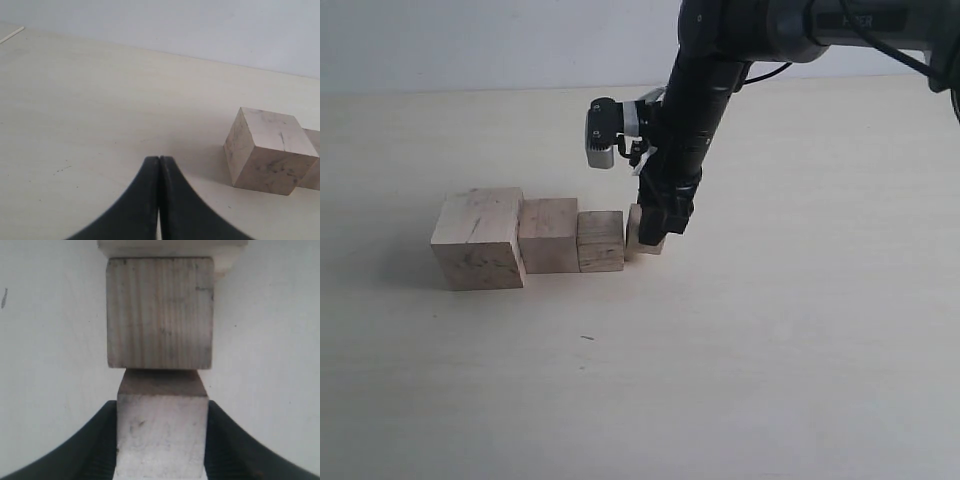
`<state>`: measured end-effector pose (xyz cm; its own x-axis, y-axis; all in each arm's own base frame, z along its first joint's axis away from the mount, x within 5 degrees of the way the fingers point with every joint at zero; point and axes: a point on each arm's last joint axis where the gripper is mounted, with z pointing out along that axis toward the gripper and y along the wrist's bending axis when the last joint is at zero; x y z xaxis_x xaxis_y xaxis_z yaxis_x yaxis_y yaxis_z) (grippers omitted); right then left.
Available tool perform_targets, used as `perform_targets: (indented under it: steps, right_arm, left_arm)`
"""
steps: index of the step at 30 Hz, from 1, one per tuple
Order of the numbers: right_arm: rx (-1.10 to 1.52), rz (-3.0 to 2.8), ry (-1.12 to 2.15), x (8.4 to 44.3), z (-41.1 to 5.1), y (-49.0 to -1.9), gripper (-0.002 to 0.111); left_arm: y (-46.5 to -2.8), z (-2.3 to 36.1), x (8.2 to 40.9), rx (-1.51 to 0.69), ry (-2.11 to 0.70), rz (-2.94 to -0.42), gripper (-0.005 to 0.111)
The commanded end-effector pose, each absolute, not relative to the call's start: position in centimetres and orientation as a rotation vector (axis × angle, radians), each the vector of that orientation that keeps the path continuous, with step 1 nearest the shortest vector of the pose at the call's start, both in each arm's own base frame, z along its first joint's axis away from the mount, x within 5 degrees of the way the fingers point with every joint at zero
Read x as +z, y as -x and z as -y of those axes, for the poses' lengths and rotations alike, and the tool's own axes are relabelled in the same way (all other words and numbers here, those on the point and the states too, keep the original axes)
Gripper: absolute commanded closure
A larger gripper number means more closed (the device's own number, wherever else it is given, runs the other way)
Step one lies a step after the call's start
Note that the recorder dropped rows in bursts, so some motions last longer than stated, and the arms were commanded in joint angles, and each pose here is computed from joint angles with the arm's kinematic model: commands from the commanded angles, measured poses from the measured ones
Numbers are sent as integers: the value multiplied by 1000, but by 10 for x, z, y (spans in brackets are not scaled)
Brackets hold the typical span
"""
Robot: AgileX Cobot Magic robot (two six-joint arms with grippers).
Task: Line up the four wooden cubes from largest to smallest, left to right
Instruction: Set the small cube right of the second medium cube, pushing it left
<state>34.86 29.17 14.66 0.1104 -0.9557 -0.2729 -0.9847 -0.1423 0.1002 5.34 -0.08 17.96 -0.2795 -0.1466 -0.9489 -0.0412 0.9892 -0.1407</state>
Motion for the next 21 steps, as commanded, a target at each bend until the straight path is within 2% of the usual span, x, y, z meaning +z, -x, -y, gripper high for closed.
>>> perform_targets:
  steps: [1, 21]
  right_arm:
    - [369, -2013, 2235, 147, -295, -348, 108]
    - [380, -1974, 2286, 135, -304, -342, 108]
  left_arm:
    - [-53, 1, 181, -108, 132, -1839, 107]
    - [-53, 1, 181, -108, 132, -1839, 107]
